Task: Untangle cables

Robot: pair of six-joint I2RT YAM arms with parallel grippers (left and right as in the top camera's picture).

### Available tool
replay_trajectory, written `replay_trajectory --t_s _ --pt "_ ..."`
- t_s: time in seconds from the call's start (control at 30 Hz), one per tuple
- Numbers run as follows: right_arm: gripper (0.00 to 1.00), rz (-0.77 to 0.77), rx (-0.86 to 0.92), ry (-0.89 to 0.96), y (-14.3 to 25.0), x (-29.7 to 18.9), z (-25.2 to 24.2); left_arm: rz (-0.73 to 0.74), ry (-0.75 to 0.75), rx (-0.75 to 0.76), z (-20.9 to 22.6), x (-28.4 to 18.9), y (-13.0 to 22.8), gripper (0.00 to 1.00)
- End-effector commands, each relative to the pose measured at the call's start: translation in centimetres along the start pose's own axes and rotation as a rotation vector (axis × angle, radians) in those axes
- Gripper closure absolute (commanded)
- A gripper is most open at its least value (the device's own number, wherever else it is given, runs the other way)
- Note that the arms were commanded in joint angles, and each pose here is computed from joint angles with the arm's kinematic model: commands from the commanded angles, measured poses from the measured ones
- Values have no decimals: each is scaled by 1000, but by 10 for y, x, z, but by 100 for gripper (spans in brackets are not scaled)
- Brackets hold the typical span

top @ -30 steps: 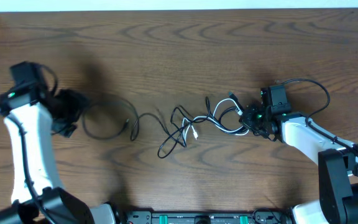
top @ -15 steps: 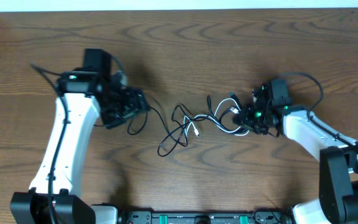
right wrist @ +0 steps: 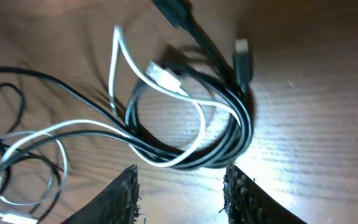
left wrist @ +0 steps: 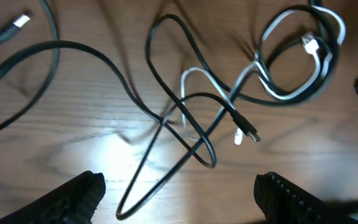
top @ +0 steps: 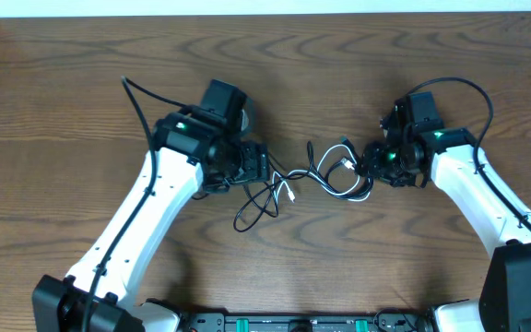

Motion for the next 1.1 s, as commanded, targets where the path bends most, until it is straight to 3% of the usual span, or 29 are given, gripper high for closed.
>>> replay_trajectory --t_s 0.0,0.23,0.87,0.9,0.97,1.07 --pt "58 19 -29 30 8 7 -3 -67 -73 -32 4 -4 -9 18" --pt "64 -14 -62 78 9 14 0 -70 -74 -31 4 -4 -9 18" --pt "64 -142 -69 65 22 58 -12 -71 -76 -31 5 -4 -9 18" --pt "64 -143 -61 63 23 60 -13 -71 -76 -31 5 -4 -9 16" --pt "64 -142 -43 63 26 63 -15 -71 -76 -31 5 -4 -9 3" --pt "68 -143 -34 58 30 66 -16 -71 -76 -31 5 -4 -9 1"
Point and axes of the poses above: each gripper's point midway between its finger pads, its own x axis out along the fingers, its own z axis along the line the jaws close on, y = z × x, the point moved 4 cm from there along -x, back along the fingers
